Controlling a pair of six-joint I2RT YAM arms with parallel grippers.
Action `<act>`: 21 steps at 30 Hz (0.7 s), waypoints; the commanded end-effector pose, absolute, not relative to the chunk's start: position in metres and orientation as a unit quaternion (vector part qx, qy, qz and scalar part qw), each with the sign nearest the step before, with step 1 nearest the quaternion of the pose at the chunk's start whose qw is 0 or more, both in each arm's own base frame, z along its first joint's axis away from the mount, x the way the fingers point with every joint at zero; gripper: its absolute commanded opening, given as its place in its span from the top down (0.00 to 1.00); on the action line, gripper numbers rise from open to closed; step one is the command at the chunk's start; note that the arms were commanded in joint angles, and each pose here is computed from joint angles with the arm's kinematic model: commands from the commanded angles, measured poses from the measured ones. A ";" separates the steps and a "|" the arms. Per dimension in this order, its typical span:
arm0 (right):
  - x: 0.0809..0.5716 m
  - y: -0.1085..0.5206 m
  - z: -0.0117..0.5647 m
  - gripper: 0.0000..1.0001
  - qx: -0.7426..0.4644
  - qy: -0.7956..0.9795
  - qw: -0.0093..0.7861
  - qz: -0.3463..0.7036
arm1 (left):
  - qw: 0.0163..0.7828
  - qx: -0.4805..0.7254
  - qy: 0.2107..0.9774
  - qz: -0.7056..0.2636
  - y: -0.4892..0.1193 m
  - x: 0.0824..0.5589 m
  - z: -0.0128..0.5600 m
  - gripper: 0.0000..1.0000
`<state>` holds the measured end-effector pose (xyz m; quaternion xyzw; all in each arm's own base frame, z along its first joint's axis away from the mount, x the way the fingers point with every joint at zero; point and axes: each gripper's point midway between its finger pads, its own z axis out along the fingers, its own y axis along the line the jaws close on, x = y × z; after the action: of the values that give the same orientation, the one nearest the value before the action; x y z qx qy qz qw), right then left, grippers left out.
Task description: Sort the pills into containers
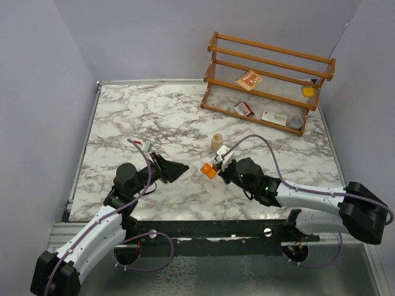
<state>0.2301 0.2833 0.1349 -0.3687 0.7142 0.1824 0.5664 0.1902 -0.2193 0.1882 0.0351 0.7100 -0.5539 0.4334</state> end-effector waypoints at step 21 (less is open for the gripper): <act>0.267 0.306 0.076 0.96 -0.327 0.746 0.550 0.182 | 0.463 0.030 0.739 -0.488 -0.207 0.207 0.178 0.51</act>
<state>0.2551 0.2951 0.0638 -0.3463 0.7554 0.1690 0.5301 0.2030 -0.2072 0.1730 0.0258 0.7414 -0.4939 0.4535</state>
